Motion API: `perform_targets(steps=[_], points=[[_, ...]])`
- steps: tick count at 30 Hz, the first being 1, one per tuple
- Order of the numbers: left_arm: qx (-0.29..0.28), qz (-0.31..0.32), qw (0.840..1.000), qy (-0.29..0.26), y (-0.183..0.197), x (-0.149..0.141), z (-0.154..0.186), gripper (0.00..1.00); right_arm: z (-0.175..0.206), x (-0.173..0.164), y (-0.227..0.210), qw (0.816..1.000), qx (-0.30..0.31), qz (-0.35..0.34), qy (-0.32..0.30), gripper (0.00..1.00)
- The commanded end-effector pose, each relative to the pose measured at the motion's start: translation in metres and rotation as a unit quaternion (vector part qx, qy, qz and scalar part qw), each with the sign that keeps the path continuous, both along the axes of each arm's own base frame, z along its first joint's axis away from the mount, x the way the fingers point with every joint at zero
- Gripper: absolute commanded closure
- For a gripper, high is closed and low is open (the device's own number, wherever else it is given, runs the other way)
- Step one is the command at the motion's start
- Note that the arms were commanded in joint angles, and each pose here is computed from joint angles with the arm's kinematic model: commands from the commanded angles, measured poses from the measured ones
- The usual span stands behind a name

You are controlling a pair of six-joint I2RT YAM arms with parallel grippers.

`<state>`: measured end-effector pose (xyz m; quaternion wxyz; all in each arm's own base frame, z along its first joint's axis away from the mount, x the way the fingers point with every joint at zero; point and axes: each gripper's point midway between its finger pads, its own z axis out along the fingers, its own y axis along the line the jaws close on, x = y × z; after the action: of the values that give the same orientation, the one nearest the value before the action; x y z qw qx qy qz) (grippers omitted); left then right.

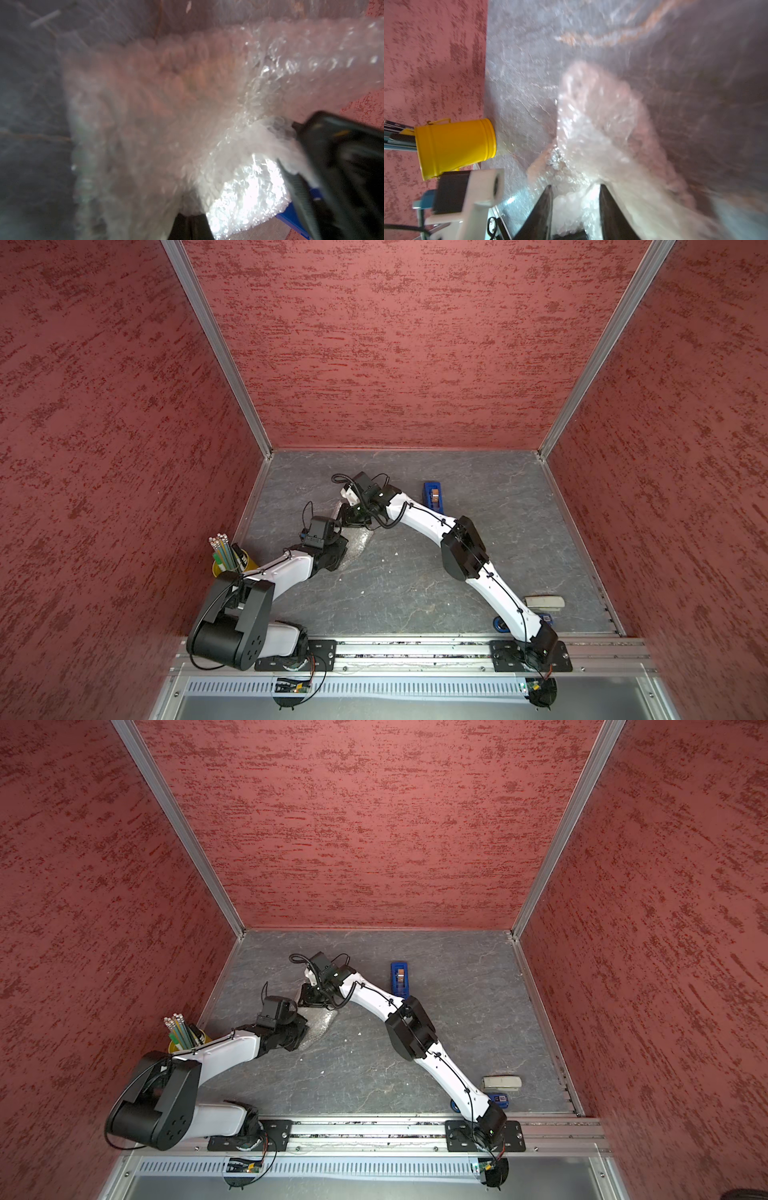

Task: Wrap dinner plates in bubble wrap
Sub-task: Wrap the plate in the bubble wrap, then adjust the bubble wrap at the center of the board.

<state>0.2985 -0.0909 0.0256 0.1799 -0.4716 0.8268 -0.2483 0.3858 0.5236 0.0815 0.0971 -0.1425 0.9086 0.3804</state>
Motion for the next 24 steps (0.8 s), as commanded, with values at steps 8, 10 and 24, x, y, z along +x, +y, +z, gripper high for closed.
perform_targets(steps=[8, 10, 24], points=[[0.025, -0.041, 0.997, 0.055, 0.007, -0.026, -0.019, 1.00, 0.023, 0.034, 0.004, 0.996, 0.029, -0.004, -0.079, 0.59], [0.026, -0.045, 0.997, 0.056, 0.008, -0.024, -0.017, 1.00, 0.009, 0.037, 0.003, 0.997, 0.021, -0.007, -0.075, 0.61], [0.046, -0.060, 0.995, 0.068, 0.017, -0.018, -0.013, 1.00, -0.023, 0.033, -0.060, 0.992, -0.040, -0.113, -0.032, 0.80]])
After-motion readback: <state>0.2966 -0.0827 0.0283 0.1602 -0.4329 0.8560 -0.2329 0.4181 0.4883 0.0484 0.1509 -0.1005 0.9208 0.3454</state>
